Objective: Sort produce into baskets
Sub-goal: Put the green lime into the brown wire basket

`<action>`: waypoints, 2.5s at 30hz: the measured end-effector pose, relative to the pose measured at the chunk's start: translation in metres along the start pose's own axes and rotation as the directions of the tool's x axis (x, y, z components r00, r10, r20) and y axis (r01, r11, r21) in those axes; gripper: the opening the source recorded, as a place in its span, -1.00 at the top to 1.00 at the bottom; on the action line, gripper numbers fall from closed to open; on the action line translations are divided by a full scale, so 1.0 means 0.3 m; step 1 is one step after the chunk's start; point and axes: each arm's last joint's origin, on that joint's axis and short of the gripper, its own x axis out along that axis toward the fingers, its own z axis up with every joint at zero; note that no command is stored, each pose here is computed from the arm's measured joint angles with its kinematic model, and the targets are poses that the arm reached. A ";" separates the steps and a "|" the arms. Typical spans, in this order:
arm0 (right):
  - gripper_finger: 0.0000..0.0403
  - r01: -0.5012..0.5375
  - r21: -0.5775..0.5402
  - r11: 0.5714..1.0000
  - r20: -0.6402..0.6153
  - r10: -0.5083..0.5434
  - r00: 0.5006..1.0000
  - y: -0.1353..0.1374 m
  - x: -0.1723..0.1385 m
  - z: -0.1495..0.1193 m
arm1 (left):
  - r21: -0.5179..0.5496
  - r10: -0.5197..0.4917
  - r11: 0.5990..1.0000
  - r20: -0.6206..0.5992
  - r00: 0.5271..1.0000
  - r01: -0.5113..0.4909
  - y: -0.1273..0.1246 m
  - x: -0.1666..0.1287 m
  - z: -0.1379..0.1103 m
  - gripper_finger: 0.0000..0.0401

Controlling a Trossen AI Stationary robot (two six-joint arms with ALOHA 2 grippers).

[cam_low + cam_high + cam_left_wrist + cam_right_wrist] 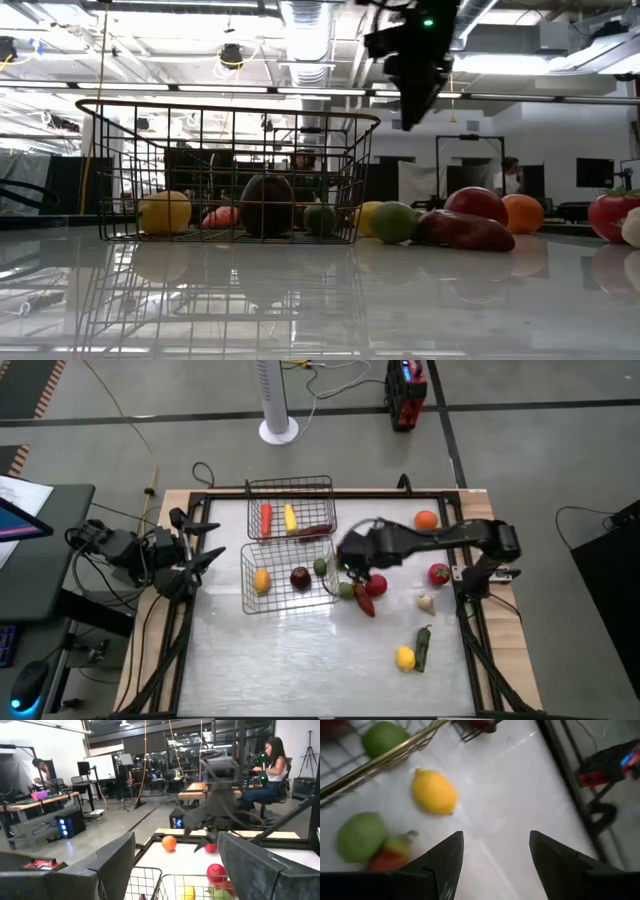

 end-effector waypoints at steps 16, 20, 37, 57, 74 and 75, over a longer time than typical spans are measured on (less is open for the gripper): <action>-0.27 -0.138 0.152 0.979 -0.089 0.152 0.984 0.148 0.105 -0.269 | -0.026 0.008 1.000 0.002 1.000 -0.008 0.001 0.000 0.001 -0.36; -0.27 -0.189 0.156 0.970 -0.062 0.200 0.978 0.156 0.092 -0.262 | -0.021 0.010 1.000 -0.001 1.000 -0.010 0.001 0.000 0.000 -0.36; -0.34 -0.413 0.039 0.910 0.003 0.413 0.911 0.180 0.112 -0.197 | -0.002 0.009 1.000 -0.006 1.000 -0.009 0.001 0.000 -0.002 -0.36; -0.34 -0.442 0.025 0.897 0.386 0.399 0.832 0.333 0.184 -0.304 | 0.012 0.001 1.000 -0.011 1.000 0.000 -0.001 0.000 -0.005 -0.36; -0.34 -0.398 0.004 0.917 0.397 0.364 0.842 0.366 0.301 -0.287 | 0.009 0.000 1.000 -0.007 1.000 0.000 -0.001 0.000 -0.003 -0.36; -0.34 -0.401 0.001 0.916 0.400 0.367 0.840 0.377 0.313 -0.286 | 0.009 0.000 1.000 -0.008 1.000 0.000 -0.001 0.000 -0.003 -0.36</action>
